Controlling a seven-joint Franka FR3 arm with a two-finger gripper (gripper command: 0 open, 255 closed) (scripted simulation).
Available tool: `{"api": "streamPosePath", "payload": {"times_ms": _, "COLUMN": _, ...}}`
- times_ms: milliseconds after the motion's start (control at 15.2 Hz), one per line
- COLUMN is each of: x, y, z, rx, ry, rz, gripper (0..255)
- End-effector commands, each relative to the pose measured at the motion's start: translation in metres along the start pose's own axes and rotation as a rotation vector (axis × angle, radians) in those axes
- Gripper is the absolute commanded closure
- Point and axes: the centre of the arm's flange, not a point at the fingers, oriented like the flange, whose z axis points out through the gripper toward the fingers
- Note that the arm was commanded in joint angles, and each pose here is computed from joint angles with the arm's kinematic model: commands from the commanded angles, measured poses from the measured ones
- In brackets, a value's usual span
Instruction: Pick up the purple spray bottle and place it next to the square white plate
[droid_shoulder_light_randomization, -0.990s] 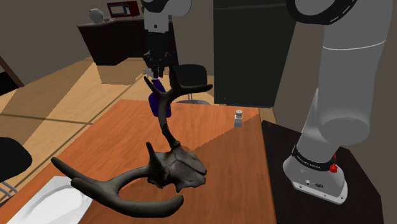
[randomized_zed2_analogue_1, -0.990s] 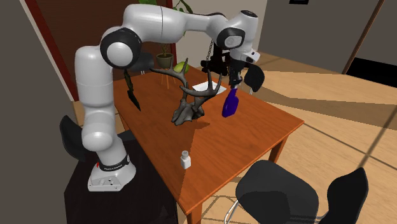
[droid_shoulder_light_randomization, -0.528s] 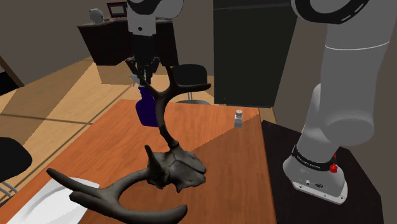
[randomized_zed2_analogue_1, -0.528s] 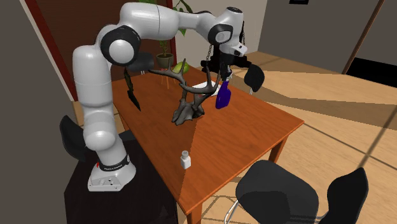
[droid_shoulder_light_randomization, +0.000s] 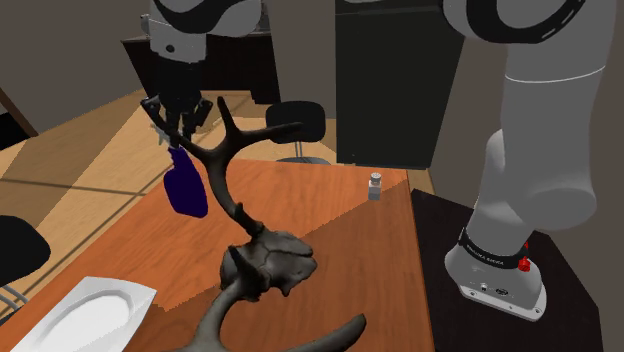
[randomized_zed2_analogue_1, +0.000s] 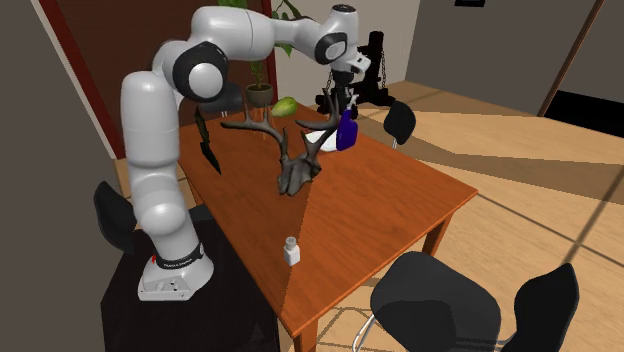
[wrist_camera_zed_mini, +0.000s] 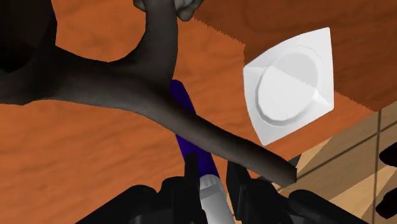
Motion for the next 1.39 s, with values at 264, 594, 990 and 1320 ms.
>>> {"api": "streamPosePath", "payload": {"times_ms": 264, "x": -0.041, "y": -0.068, "z": 0.038, "rx": -0.061, "ry": -0.142, "rz": -0.001, "gripper": 255}}
{"api": "streamPosePath", "payload": {"times_ms": 594, "x": -0.059, "y": -0.129, "z": 0.054, "rx": -0.061, "ry": -0.142, "rz": -0.001, "gripper": 255}}
{"api": "streamPosePath", "payload": {"times_ms": 990, "x": -0.076, "y": -0.176, "z": 0.077, "rx": -0.061, "ry": -0.142, "rz": -0.001, "gripper": 255}}
{"api": "streamPosePath", "payload": {"times_ms": 1320, "x": -0.08, "y": -0.168, "z": 0.102, "rx": -0.061, "ry": -0.142, "rz": -0.001, "gripper": 255}}
